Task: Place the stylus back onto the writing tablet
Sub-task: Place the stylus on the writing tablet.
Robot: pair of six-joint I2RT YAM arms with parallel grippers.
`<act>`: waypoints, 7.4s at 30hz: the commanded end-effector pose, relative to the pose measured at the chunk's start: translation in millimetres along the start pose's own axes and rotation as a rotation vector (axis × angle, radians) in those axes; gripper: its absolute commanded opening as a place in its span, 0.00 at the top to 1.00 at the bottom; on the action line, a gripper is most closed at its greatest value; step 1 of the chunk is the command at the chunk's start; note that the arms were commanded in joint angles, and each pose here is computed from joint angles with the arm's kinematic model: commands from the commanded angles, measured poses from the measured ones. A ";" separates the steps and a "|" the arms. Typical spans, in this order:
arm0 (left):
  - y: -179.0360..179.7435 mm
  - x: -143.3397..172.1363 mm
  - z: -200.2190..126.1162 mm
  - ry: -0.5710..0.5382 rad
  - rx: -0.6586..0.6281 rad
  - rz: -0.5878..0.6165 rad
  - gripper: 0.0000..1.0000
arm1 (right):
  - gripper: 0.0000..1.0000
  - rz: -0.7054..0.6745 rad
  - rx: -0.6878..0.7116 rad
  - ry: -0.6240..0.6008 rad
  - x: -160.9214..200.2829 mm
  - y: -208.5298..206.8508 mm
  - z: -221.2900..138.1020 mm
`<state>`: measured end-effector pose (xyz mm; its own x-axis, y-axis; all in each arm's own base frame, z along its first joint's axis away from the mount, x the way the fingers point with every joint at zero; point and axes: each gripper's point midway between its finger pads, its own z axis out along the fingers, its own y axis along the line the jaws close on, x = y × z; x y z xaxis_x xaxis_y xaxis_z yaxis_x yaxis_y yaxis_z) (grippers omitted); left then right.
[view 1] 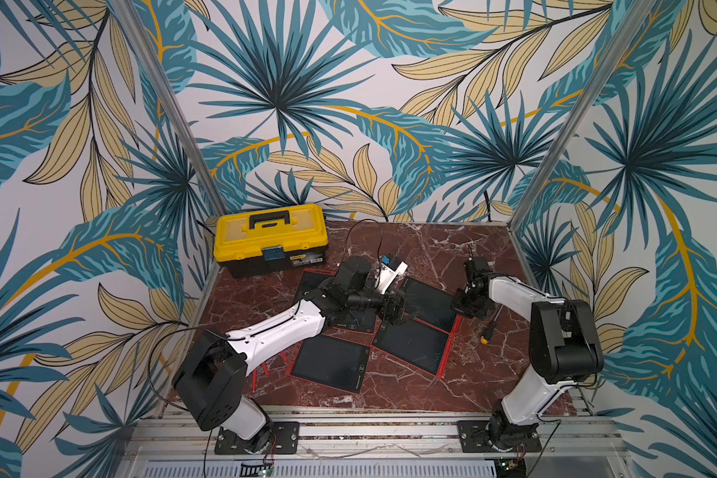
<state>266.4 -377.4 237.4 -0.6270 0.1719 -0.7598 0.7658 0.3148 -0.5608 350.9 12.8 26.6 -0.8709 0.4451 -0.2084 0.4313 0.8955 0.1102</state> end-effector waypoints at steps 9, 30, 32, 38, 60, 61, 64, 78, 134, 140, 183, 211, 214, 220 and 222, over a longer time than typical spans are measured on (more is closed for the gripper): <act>0.6 0.0 -3.8 -0.012 0.001 0.007 0.01 | 1.00 -0.008 0.057 0.027 4.7 -7.5 8.9; 4.5 2.4 -4.9 -0.014 -0.019 0.002 0.00 | 1.00 -0.011 0.006 -0.054 -8.8 1.5 -20.2; 4.7 2.6 -5.2 -0.014 -0.019 0.001 0.00 | 1.00 -0.016 -0.028 -0.053 -9.2 7.6 -21.4; 4.9 3.7 -5.7 -0.013 -0.020 0.001 0.01 | 1.00 -0.003 -0.004 -0.033 -5.5 3.4 -12.7; 9.1 5.3 -3.8 -0.008 -0.028 -0.004 0.00 | 1.00 0.010 0.070 0.020 8.5 -9.0 14.3; 8.7 5.6 -3.3 -0.007 -0.025 -0.003 0.00 | 1.00 0.009 0.073 0.019 9.1 -9.3 14.3; 9.7 5.9 -3.0 -0.007 -0.027 -0.008 0.01 | 1.00 0.004 0.079 0.019 9.8 -9.4 14.2; 9.3 5.2 -4.4 -0.009 -0.026 -0.005 0.00 | 1.00 -0.007 0.076 0.023 12.1 -0.6 16.3; 1.9 4.7 -13.7 -0.023 -0.021 0.004 0.00 | 1.00 0.023 0.033 -0.095 18.2 10.2 -7.6; 2.9 5.0 -13.9 -0.024 -0.025 0.003 0.00 | 1.00 0.026 0.016 -0.092 23.0 10.3 -8.8; -1.0 6.9 -16.5 -0.022 -0.013 0.008 0.01 | 1.00 0.146 -0.008 -0.074 33.5 29.3 6.6; 0.9 10.5 -18.3 -0.022 -0.023 0.003 0.01 | 0.81 0.084 -0.026 -0.074 31.8 40.6 7.8; 0.7 9.4 -18.7 -0.024 -0.024 0.004 0.00 | 0.82 0.085 -0.035 -0.077 31.1 42.5 8.0; 0.0 9.8 -19.8 -0.025 -0.023 0.005 0.00 | 0.82 0.061 -0.045 -0.135 18.0 45.7 -3.3; 0.8 10.8 -19.2 -0.022 -0.024 0.001 0.00 | 0.82 0.047 -0.048 -0.157 12.4 47.2 -11.6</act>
<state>260.4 -361.9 235.0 -0.6274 0.1574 -0.7626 0.7598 0.3385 -0.5552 351.3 64.8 28.5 -0.8028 0.5096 -0.3096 0.4773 0.8604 0.1785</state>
